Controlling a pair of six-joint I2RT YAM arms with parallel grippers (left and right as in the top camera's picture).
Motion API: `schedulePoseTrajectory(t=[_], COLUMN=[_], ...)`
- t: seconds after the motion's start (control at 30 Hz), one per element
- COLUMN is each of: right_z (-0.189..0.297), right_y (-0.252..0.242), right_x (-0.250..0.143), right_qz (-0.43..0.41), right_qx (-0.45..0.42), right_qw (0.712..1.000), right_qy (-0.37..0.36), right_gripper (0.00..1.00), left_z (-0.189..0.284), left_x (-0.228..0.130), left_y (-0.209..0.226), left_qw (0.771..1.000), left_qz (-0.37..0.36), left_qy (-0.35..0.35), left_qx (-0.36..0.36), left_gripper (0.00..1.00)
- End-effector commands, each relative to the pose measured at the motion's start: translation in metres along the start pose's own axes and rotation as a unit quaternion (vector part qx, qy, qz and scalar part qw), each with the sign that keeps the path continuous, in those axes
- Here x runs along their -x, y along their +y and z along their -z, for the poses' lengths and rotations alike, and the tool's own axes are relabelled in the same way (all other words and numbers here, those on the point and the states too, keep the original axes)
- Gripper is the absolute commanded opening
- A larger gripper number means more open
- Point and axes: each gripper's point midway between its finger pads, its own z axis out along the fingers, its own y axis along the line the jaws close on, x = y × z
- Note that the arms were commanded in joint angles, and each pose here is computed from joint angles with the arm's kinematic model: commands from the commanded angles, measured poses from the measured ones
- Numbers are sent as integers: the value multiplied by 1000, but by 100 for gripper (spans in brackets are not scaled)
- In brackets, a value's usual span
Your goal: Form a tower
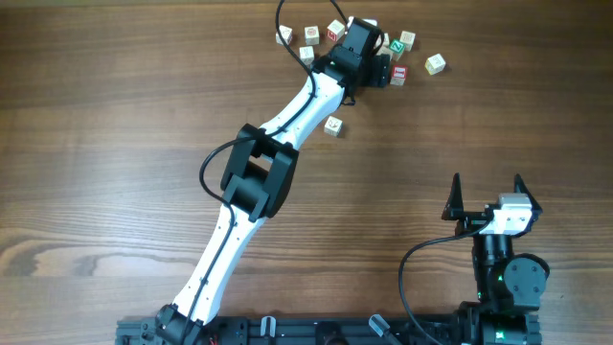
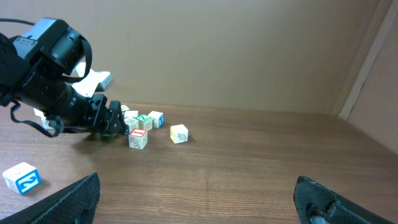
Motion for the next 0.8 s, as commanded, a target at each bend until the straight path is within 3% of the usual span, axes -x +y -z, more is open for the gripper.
schedulePoseTrajectory(t=[0.0, 0.03, 0.07, 0.1, 0.23, 0.33, 0.4, 0.53, 0.63, 0.67, 0.77], right_z=[0, 0, 0, 0, 0, 0, 0, 0, 0, 0, 0], right_y=[2, 2, 2, 2, 2, 2, 2, 2, 2, 2, 2], right_x=[1, 1, 1, 1, 1, 1, 1, 1, 1, 1, 1], right_qz=[4, 5, 5, 4, 5, 5, 5, 5, 4, 5, 5], right_qx=[6, 6, 6, 6, 6, 6, 6, 6, 6, 6, 6], right_qw=[1000, 1000, 1000, 1000, 1000, 1000, 1000, 1000, 1000, 1000, 1000], right_qy=[-4, -4, -4, -4, -4, -4, -4, -4, -4, -4, -4], right_gripper=[99, 100, 100, 99, 100, 100, 100, 100, 100, 100, 100], left_z=[-12, -12, -12, -12, -12, 13, 61, 152, 211, 228, 230], left_x=[4, 6, 8, 8, -2, 16, 47, 68, 53, 29, -13], left_y=[6, 5, 7, 8, 11, 4, -5, -10, -3, 6, 16], left_qw=[1000, 1000, 1000, 1000, 1000, 1000, 1000, 1000, 997, 992, 978], left_qz=[-1, -1, -1, -1, -2, -3, -2, -3, -6, -8, -9], left_qy=[-19, -25, -29, -30, -9, -13, -22, 3, 59, 113, 195], left_qx=[0, -2, 3, 8, 15, 13, 10, 21, 40, 59, 74], left_gripper=[72, 46, 31, 28, 26, 27, 30, 29, 21, 18, 15])
